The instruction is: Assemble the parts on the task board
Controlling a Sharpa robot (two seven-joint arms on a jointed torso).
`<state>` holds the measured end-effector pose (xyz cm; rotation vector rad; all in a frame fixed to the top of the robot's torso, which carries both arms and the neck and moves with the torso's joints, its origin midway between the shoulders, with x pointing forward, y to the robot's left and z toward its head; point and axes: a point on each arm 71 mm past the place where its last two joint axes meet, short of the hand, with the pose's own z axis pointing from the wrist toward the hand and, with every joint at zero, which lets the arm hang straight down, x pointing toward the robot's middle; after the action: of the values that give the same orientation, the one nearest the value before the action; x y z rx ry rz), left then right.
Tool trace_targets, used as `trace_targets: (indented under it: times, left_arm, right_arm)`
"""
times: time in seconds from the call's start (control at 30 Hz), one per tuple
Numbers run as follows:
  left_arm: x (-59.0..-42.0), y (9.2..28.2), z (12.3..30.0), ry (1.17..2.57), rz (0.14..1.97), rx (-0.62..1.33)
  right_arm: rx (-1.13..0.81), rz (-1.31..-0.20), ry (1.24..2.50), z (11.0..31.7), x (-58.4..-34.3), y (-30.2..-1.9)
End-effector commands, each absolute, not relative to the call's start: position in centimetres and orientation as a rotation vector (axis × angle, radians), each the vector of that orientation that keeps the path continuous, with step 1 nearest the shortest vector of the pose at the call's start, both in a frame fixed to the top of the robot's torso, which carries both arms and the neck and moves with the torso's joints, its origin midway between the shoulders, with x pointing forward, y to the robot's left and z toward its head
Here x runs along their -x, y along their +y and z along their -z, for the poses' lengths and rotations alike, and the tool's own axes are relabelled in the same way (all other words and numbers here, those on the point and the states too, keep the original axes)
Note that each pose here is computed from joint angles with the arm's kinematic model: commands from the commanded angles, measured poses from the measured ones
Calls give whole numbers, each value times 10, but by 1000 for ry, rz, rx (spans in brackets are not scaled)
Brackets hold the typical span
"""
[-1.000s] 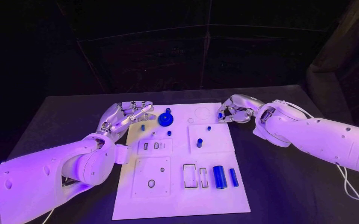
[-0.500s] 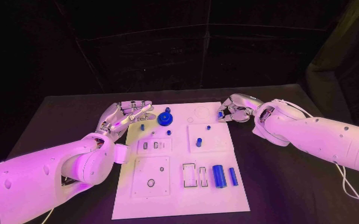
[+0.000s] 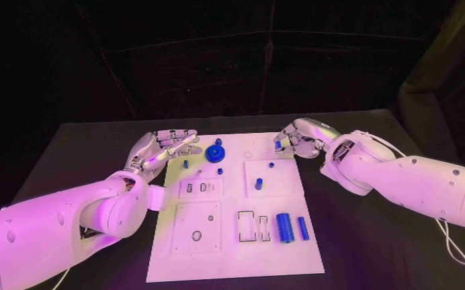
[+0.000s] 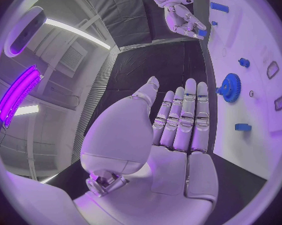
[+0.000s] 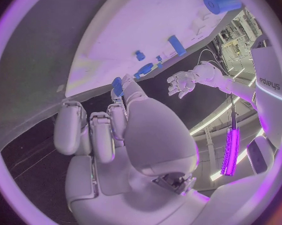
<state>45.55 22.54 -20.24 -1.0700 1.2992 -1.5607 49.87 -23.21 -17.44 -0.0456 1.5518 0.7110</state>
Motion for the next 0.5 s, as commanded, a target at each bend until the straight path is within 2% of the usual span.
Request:
trace_targets:
  times: [0.03,0.27,0.5]
  left_arm:
    - [-456,225,201,1294,1576,1071]
    - [-459,229,203,1282,1568,1107]
    - [-464,232,201,1267,1561,1106]
  right_arm:
    - [6,-714,1508,166,-493,-219]
    - [19,-781,1526,161,-481,-174]
    - [75,-822,1631,167,-474,-126]
